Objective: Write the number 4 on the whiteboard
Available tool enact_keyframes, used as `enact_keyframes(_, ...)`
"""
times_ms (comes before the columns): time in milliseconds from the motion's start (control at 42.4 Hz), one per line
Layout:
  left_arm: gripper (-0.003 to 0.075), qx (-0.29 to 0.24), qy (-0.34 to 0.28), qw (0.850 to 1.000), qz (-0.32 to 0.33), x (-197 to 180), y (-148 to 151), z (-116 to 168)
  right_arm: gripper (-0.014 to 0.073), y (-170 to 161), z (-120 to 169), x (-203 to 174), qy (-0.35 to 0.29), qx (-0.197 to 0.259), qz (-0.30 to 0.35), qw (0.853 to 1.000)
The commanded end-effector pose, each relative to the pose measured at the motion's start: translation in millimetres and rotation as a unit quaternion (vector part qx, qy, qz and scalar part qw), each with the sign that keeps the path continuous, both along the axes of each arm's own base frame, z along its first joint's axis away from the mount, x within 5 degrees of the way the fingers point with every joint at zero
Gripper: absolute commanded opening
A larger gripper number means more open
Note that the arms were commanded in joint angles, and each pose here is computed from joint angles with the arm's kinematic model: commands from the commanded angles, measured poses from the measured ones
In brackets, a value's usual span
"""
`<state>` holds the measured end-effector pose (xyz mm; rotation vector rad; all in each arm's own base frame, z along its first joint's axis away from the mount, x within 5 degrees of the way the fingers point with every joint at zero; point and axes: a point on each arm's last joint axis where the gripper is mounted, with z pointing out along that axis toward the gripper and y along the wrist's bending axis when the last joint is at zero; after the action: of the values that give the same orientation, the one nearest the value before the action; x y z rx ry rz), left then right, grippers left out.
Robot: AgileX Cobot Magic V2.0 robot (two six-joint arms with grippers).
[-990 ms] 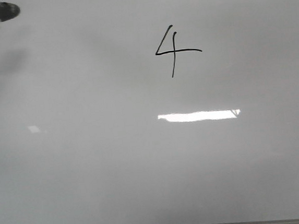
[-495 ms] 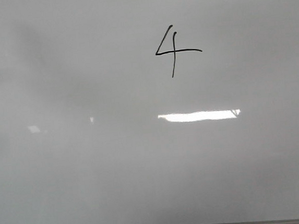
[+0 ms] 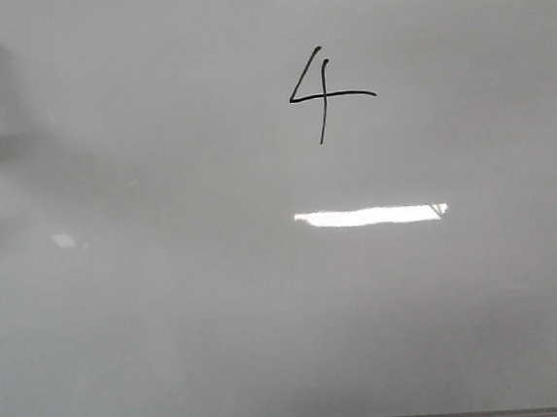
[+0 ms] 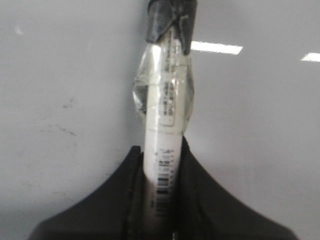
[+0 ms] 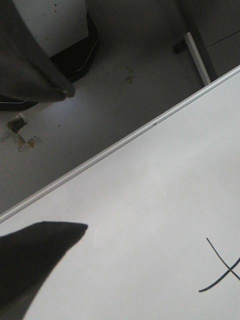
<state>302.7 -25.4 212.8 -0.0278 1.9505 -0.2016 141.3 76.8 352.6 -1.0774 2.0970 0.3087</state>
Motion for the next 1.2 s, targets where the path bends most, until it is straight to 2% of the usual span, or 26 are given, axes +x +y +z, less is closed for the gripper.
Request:
enact_keyframes(0, 0.002, -0.005, -0.055, 0.998, -0.008, 9.3, -2.1, 20.5, 0.0527, 0.1, 12.4, 1.3, -0.031, 0.024, -0.011, 0.999)
enact_keyframes(189, 0.0236, 0.01, -0.04, 0.999, -0.016, 9.9, -2.7, 19.1, 0.0527, 0.4, 12.8, 1.5, -0.032, 0.027, -0.011, 0.999)
enact_keyframes(283, 0.0303, 0.013, -0.033, 0.999, -0.015, 8.5, -2.2, 19.8, 0.0527, 0.6, 12.9, 1.5, -0.032, 0.028, -0.011, 0.999)
enact_keyframes(448, 0.0304, 0.025, -0.022, 0.999, -0.012, -1.0, -0.4, 31.4, 0.0527, 0.3, 13.2, 1.4, -0.023, 0.039, -0.026, 0.999)
enact_keyframes(589, 0.0304, 0.046, -0.019, 0.999, -0.01, -16.3, 2.2, 50.3, 0.0527, -5.8, 18.4, 0.4, -0.001, 0.062, -0.085, 0.994)
enact_keyframes(778, 0.0304, 0.067, -0.015, 0.998, 0.003, -49.6, 5.7, 83.4, 0.0527, -26.5, 30.3, -4.1, 0.03, 0.051, -0.207, 0.977)
enact_keyframes(920, 0.0304, 0.088, -0.01, 0.996, -0.005, -77.3, 0.2, 106.8, 0.0527, -38.5, 34.1, -13.3, 0.045, 0.038, -0.271, 0.961)
enact_keyframes(1179, 0.0304, 0.117, 0.045, 0.991, -0.046, -126.7, -18.0, 158.3, 0.0527, -48.7, 43.1, -47.2, 0.024, 0.05, -0.284, 0.957)
